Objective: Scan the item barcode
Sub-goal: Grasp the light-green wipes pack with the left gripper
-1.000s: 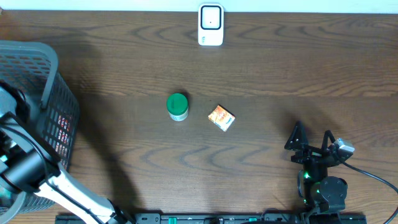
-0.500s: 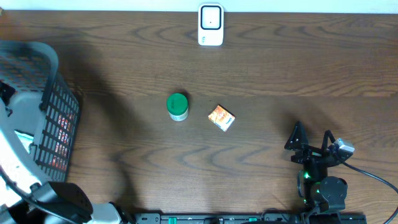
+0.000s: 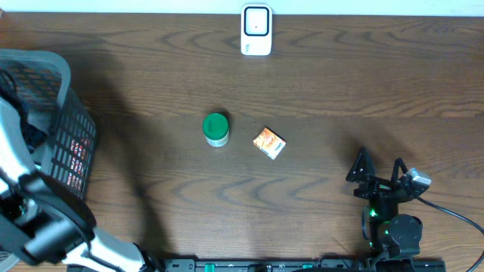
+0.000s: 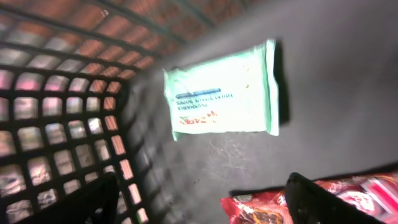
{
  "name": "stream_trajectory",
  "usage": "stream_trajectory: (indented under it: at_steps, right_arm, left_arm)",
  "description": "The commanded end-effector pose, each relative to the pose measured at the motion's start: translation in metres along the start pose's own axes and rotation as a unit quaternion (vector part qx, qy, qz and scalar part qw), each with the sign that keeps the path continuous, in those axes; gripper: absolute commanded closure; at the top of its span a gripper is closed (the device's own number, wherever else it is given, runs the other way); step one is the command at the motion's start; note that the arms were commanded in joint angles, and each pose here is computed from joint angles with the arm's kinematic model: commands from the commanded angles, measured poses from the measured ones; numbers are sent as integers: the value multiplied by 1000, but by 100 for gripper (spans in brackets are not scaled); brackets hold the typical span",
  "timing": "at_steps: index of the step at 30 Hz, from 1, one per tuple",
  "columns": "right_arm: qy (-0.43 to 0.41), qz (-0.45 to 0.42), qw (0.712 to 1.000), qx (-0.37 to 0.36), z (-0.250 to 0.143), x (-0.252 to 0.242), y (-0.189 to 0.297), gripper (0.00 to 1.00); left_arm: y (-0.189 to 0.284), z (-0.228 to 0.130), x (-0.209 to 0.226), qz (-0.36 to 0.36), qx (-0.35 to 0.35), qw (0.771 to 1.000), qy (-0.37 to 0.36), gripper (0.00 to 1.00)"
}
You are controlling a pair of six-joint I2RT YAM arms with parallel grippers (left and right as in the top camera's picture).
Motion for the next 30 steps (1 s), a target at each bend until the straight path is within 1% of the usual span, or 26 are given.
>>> stream_trajectory:
  at_steps: [1, 4, 11, 17, 25, 30]
  right_arm:
    - [-4, -1, 1000, 2, -1, 0, 0, 1]
    - [-4, -1, 1000, 2, -1, 0, 0, 1]
    - [-4, -1, 1000, 2, -1, 0, 0, 1]
    - [-4, -1, 1000, 2, -1, 0, 0, 1]
    - [-4, -1, 1000, 2, -1, 0, 0, 1]
    - [-4, -1, 1000, 2, -1, 0, 0, 1]
  left_arm:
    - [-25, -3, -8, 26, 30, 999, -15, 11]
    - [-43, -5, -18, 32, 51, 998, -19, 11]
    - [-73, -5, -37, 38, 72, 996, -34, 10]
    - [-90, -13, -30, 91, 82, 991, -54, 9]
    - [-118, -29, -28, 95, 94, 990, -42, 9]
    - [-138, -40, -34, 91, 85, 991, -43, 9]
Point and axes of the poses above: each gripper's point midway between its finger pads, its own y axis back along the fingers, its own x axis along the line the jaws close on, z = x × y, the point moved 2 cm from there along y, back along the fingers, and after that the axes turned 8 degrees about -y, right-handed, at the moved point
